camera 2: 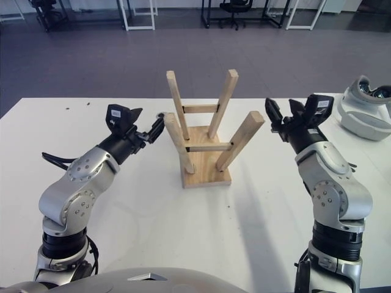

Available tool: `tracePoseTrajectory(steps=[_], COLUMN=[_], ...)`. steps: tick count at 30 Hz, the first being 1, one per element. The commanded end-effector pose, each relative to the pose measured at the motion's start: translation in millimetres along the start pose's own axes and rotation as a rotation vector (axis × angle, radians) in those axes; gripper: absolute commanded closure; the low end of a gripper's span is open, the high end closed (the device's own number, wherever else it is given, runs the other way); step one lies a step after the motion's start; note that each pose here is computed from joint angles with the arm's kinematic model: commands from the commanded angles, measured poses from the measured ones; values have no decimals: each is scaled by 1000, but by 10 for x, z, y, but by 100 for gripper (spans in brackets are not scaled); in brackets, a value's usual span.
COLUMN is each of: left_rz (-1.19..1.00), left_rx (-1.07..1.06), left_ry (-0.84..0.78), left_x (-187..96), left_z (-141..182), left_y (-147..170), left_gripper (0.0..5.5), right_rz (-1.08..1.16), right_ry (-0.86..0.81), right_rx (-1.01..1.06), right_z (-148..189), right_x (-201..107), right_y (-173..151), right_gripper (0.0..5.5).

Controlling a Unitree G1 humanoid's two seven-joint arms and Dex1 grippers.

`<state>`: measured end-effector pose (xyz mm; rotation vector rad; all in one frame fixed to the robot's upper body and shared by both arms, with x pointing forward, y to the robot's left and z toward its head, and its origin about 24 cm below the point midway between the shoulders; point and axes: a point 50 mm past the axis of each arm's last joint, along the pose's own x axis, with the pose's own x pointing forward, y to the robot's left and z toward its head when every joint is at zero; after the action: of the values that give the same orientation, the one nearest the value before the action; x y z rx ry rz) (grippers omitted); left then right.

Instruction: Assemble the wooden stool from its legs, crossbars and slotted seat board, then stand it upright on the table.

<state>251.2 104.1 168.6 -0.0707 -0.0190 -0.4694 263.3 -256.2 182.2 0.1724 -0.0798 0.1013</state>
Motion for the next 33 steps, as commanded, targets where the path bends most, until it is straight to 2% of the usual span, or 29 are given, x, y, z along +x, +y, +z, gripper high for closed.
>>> tracePoseTrajectory(steps=[1,3,6,10,23,30,33], left_rz=[36,26,-36,-89,-210,-228,-184], left_rx=[1,2,30,88,102,100,95], left_ry=[24,35,48,66,201,190,265], left_x=[-35,-61,-146,-119,-54,-19,-69], left_z=[-28,-37,-2,129,-7,-25,-227], left_y=[35,20,-71,-191,-381,-382,-224], left_gripper=[145,145,145,145,145,145,145], right_rz=[71,103,88,109,290,289,227], right_ry=[135,207,166,116,255,258,280], right_rx=[-95,-111,-42,-62,-259,-263,-256], right_z=[-211,-371,-372,-249,-376,-394,-447], right_x=[-68,-185,-324,-300,-304,-291,-291], right_y=[70,146,245,418,709,694,567], right_gripper=[199,199,199,199,199,199,199])
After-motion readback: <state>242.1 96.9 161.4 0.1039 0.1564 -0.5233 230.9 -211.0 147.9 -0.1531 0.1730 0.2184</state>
